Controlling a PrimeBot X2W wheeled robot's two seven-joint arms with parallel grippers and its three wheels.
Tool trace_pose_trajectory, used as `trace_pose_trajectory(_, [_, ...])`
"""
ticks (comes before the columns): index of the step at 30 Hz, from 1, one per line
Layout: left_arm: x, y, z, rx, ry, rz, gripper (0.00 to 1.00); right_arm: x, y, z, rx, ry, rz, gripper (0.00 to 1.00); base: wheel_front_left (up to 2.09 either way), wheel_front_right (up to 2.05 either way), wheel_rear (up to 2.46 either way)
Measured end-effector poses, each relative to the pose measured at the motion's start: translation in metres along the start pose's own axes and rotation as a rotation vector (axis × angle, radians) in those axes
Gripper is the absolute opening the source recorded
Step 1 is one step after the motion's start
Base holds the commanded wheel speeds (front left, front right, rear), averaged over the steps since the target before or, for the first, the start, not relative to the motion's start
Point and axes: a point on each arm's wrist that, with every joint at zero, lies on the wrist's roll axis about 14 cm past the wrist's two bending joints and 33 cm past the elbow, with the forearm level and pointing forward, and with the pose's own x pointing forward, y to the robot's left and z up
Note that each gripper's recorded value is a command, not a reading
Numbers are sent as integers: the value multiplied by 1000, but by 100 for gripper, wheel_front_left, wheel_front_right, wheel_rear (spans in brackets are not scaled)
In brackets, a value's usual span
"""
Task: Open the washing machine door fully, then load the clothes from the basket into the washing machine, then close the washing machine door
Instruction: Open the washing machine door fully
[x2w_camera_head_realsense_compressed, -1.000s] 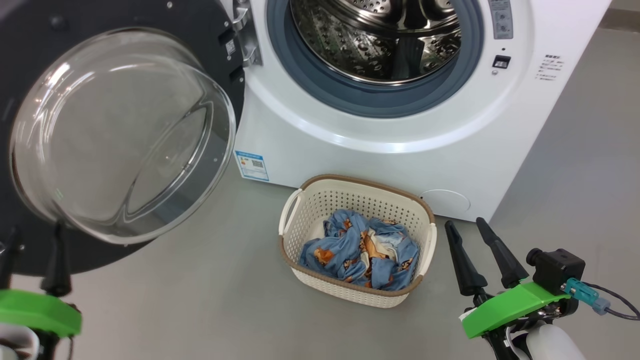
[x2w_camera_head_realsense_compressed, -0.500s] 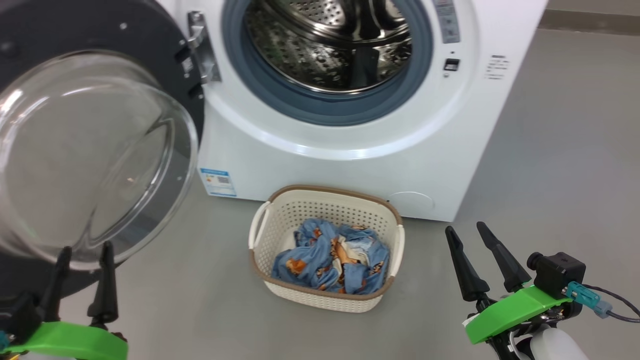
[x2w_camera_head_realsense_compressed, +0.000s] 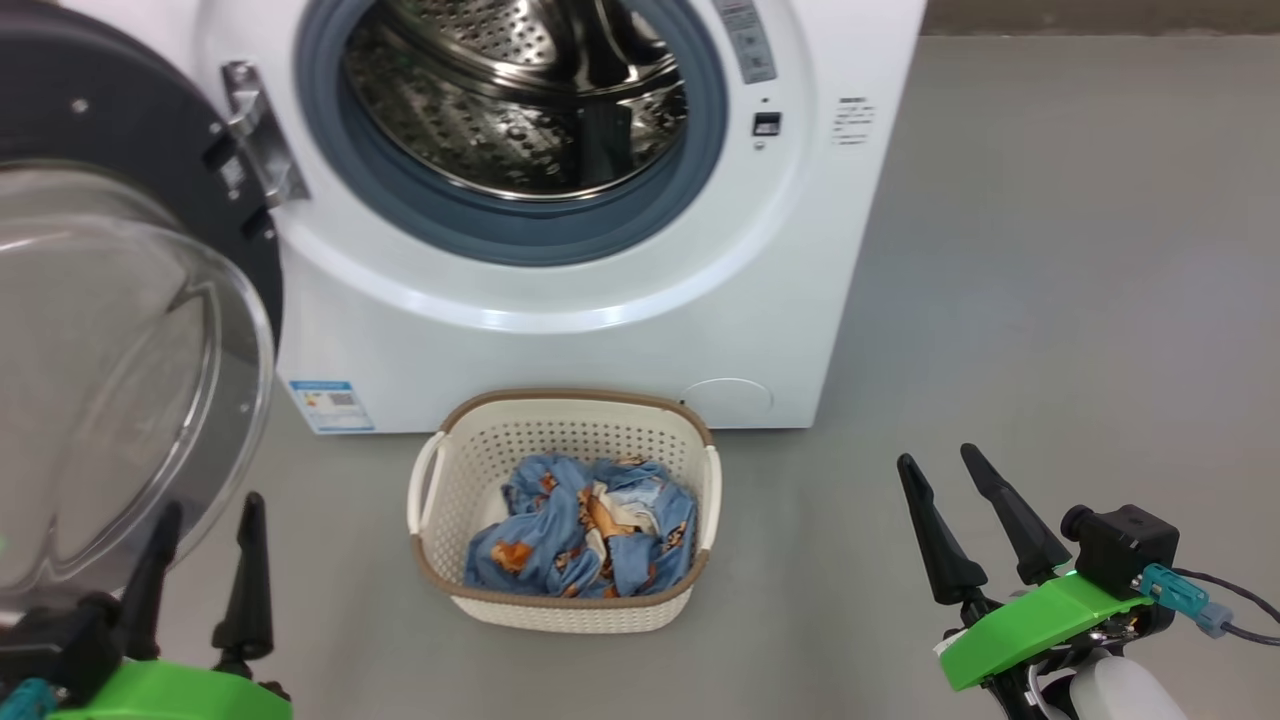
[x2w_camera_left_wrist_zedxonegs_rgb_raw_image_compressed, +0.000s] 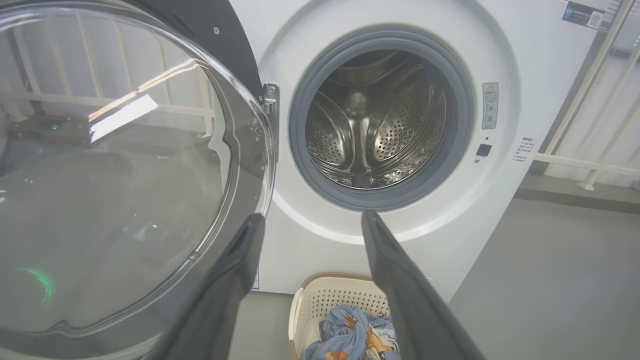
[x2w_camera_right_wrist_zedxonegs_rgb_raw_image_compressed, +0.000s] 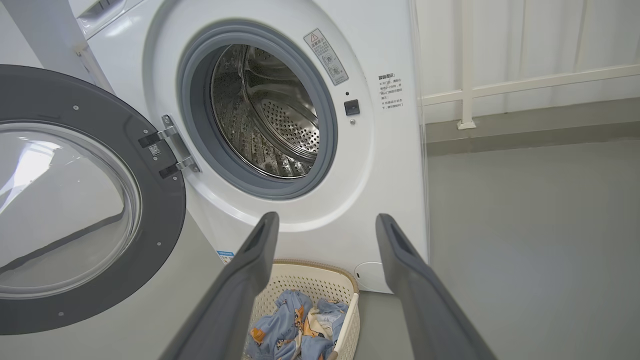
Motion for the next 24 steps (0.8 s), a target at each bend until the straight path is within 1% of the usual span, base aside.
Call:
trace_pose_trajectory(7, [6, -26, -12, -39, 24, -48, 100, -12, -16, 8, -11, -18, -47, 100, 0, 0, 0])
trace_pose_trajectory(15, [7, -41, -21, -53, 43, -86, 100, -21, -25, 12, -19, -28, -77, 100, 0, 0, 0])
trace_pose_trajectory(24, [7, -48, -19, -13, 33, -118, 100, -30, -33, 16, -27, -35, -102, 100, 0, 0, 0])
